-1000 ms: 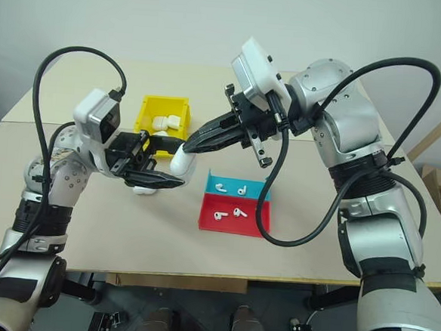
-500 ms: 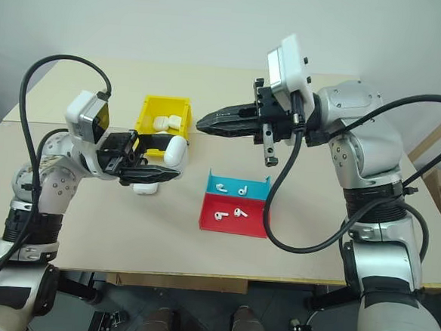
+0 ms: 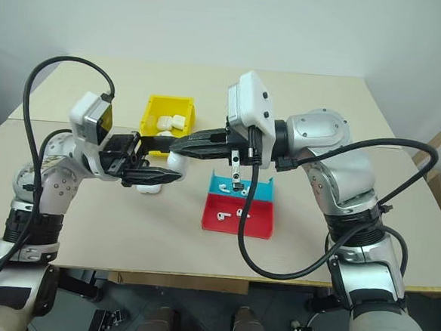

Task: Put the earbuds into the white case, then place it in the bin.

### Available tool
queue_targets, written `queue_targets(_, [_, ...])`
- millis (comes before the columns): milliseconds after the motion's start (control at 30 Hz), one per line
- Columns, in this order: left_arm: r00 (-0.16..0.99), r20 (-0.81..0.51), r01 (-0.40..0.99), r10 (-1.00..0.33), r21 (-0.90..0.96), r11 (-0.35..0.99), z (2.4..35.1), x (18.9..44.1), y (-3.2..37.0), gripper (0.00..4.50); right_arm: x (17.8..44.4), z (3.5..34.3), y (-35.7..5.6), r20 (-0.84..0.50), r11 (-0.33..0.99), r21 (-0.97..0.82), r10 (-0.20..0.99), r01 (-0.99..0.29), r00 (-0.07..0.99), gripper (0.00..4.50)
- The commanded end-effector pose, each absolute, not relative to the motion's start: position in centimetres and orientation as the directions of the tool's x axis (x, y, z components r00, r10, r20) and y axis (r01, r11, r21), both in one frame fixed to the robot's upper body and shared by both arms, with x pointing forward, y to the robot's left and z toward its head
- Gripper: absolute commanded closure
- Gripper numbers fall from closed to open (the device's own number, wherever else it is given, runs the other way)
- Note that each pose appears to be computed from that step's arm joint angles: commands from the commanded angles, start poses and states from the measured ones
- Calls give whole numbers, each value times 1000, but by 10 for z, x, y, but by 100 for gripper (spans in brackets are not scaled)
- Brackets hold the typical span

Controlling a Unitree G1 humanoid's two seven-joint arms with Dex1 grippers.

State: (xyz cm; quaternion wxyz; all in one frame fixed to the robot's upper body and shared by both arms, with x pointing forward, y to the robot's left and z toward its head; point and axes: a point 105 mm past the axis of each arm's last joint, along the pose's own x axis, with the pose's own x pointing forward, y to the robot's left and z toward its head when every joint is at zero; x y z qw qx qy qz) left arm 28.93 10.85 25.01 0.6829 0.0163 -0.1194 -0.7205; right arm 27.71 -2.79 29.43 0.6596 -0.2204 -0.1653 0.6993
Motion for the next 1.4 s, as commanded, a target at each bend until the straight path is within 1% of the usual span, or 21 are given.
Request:
queue_targets(33, [-60, 168, 965, -984, 263, -14, 265, 287, 112, 170, 273, 311, -40, -38, -22, -523, 999, -852, -3, 446])
queue_targets(67, [-50, 166, 964, -985, 265, -4, 265, 288, 113, 170, 272, 314, -44, -27, -8, -522, 1000, -853, 7, 446])
queue_targets(200, [23, 163, 958, -986, 278, 68, 266, 290, 124, 170, 268, 315, -67, -7, 88, -483, 994, -871, 105, 446])
queue_targets(300, [111, 172, 944, -979, 289, 157, 268, 296, 135, 170, 265, 309, -83, -3, 178, -436, 980, -882, 199, 446])
queue_targets(433, [258, 181, 899, -949, 314, 304, 266, 307, 145, 170, 265, 295, -98, -25, 318, -364, 936, -876, 350, 446])
queue_targets(467, [314, 192, 875, -930, 321, 362, 265, 312, 147, 170, 266, 289, -101, -40, 360, -344, 917, -867, 396, 446])
queue_targets(533, [411, 220, 825, -885, 323, 463, 266, 322, 151, 170, 266, 282, -105, -56, 414, -313, 891, -855, 451, 446])
queue_targets(667, [615, 267, 674, -742, 309, 671, 267, 347, 158, 170, 257, 277, -103, -54, 438, -277, 881, -855, 469, 446])
queue_targets(700, [702, 283, 594, -653, 273, 757, 268, 358, 164, 170, 255, 276, -101, -52, 439, -275, 882, -855, 469, 446])
queue_targets(733, [764, 293, 523, -575, 241, 818, 268, 367, 170, 170, 254, 276, -99, -48, 444, -275, 880, -853, 473, 446])
queue_targets(800, [850, 306, 388, -429, 187, 903, 268, 381, 180, 170, 254, 276, -97, -35, 461, -275, 872, -844, 488, 446])
queue_targets(833, [876, 299, 341, -378, 170, 925, 268, 387, 183, 170, 254, 277, -97, -28, 470, -273, 868, -839, 495, 446])
queue_targets(900, [921, 280, 239, -271, 144, 960, 267, 404, 187, 170, 255, 278, -96, -9, 484, -271, 863, -832, 505, 446])
queue_targets(967, [945, 250, 181, -209, 132, 975, 266, 422, 184, 170, 255, 279, -96, 3, 490, -272, 861, -828, 508, 446])
queue_targets(1033, [956, 227, 158, -186, 138, 978, 265, 435, 178, 170, 255, 280, -95, 8, 494, -273, 860, -826, 511, 446])
queue_targets(1100, [960, 196, 168, -200, 169, 971, 259, 449, 168, 170, 255, 281, -95, 17, 493, -274, 861, -826, 508, 446])
queue_targets(1200, [978, 151, 124, -147, 152, 981, 250, 469, 164, 170, 256, 285, -93, 29, 493, -285, 862, -822, 507, 446])
queue_targets(1333, [988, 98, 101, -117, 151, 983, 233, 482, 163, 170, 254, 286, -92, 37, 492, -292, 863, -820, 504, 446])
queue_targets(1400, [992, 79, 81, -95, 162, 983, 226, 485, 165, 97, 253, 285, -92, 37, 492, -295, 862, -819, 505, 450])
